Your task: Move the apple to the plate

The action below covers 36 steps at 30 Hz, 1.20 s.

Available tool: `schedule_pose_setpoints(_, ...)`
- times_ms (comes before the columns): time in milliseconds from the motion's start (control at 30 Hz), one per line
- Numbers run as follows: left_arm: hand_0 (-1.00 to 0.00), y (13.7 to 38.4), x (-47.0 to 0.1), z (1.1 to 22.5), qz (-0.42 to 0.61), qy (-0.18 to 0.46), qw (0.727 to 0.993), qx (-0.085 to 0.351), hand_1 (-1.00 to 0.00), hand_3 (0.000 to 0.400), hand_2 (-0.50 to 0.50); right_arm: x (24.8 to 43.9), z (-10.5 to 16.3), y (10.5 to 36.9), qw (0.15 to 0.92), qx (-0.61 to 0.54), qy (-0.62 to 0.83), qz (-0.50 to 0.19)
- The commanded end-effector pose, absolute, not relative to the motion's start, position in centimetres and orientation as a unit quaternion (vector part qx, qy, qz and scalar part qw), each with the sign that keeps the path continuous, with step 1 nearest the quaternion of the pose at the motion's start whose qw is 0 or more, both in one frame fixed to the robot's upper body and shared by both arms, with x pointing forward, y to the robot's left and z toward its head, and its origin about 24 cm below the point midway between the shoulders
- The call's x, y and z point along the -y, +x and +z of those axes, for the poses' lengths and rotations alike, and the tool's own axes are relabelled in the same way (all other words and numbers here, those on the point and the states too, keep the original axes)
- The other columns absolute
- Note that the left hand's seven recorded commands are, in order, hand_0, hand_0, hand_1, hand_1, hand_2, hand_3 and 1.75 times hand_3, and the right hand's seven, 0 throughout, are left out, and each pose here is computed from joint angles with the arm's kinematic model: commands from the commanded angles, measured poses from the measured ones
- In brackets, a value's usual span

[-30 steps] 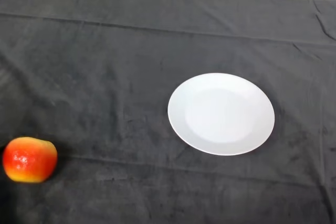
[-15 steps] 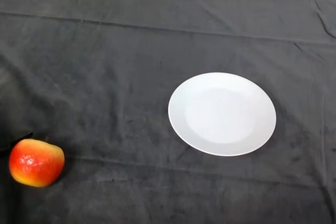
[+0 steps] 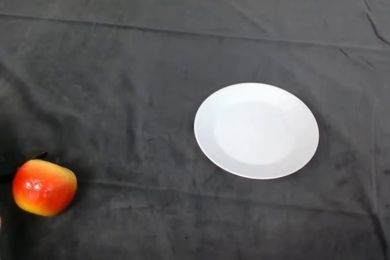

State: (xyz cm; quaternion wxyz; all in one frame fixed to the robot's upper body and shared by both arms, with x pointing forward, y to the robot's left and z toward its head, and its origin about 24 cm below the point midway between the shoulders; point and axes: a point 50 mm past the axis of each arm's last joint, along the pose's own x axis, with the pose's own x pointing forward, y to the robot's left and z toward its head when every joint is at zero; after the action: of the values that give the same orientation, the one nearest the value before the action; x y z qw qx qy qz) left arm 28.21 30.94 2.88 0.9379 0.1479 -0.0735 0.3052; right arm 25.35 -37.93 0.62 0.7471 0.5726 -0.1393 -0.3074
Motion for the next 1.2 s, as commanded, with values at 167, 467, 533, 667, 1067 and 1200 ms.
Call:
schedule_pose_setpoints(167, 0.00, 29.1, -31.7, 4.6, 0.309, 0.123, 0.937, 0.105, 0.00, 0.000, 0.00, 38.4, 1.7, 25.8, 0.739, 0.166, 0.578, -0.302)
schedule_pose_setpoints(467, 0.00, 29.6, -31.4, 5.5, 0.294, 0.084, 0.943, 0.132, 0.00, 0.000, 0.00, 38.4, 1.7, 25.8, 0.739, 0.166, 0.578, -0.302)
schedule_pose_setpoints(533, 0.00, 29.6, -31.2, 5.6, 0.290, 0.076, 0.944, 0.139, 0.00, 0.000, 0.00, 38.4, 1.7, 25.8, 0.739, 0.166, 0.578, -0.302)
schedule_pose_setpoints(667, 0.00, 29.7, -30.9, 5.8, 0.279, 0.062, 0.947, 0.150, 0.00, 0.000, 0.00, 38.4, 1.7, 25.8, 0.739, 0.166, 0.578, -0.302)
schedule_pose_setpoints(1067, 0.00, 29.3, -30.0, 6.9, 0.237, 0.037, 0.955, 0.174, 0.00, 0.000, 0.00, 38.4, 1.7, 25.8, 0.740, 0.165, 0.578, -0.302)
schedule_pose_setpoints(1200, 0.00, 28.8, -29.6, 7.4, 0.222, 0.037, 0.957, 0.183, 0.00, 0.000, 0.00, 38.4, 1.7, 25.8, 0.740, 0.165, 0.577, -0.302)
